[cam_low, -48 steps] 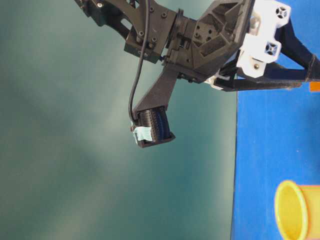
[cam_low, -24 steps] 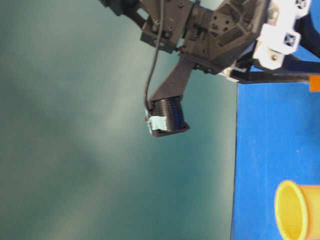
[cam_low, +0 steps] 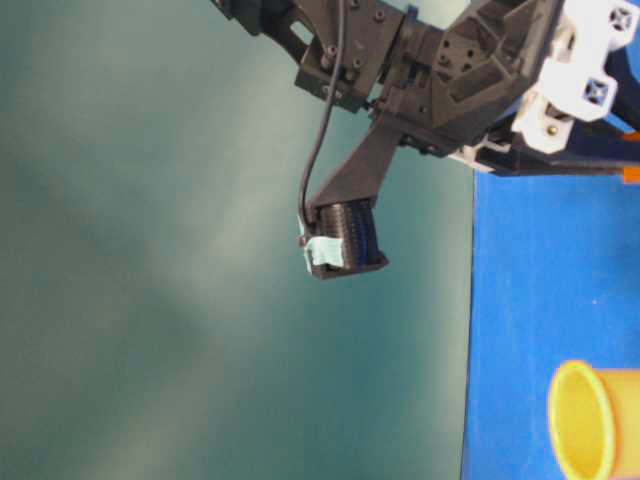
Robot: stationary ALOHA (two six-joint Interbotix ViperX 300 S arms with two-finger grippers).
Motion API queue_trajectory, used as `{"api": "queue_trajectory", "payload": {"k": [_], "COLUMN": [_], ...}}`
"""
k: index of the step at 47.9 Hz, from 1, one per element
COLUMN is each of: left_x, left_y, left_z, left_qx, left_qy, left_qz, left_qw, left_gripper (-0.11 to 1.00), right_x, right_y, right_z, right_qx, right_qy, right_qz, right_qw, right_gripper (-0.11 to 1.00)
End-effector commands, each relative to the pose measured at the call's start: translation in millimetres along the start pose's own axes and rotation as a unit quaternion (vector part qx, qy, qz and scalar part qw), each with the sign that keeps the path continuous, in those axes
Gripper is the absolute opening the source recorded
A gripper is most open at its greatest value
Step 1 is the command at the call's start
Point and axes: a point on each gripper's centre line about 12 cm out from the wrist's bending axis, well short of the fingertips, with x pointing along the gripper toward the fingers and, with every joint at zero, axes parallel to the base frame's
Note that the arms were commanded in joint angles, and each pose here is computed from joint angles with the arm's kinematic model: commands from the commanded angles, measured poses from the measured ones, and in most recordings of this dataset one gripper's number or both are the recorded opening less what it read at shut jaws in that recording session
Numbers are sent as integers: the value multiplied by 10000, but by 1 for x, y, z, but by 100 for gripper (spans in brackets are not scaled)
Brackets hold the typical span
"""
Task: Move the block forward with right arm.
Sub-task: 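Lower the right gripper and close its fingers on the orange cube, then lift the orange cube and carry it toward the near-right table edge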
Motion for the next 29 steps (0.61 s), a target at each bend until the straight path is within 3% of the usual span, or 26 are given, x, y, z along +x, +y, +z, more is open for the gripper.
{"api": "queue_trajectory", "payload": {"k": [1,15,29], "left_x": [2,3,3], "left_y": [1,1,1], "left_z": [13,14,13], "left_qx": [-7,16,23], "left_qy": [-153,-161,-153], "left_qz": [16,16,16], "left_qw": [9999,9999,9999], "left_gripper": [0,0,0], "right_x": [-13,-67,-112], "right_y": [2,-1,-1], "right_z": [14,38,35], "right_qx": [-22,-67,-28], "right_qy": [-200,-221,60], "right_qz": [14,-79,-114], "right_qw": [9998,9997,9999], "right_gripper": [41,41,41]}}
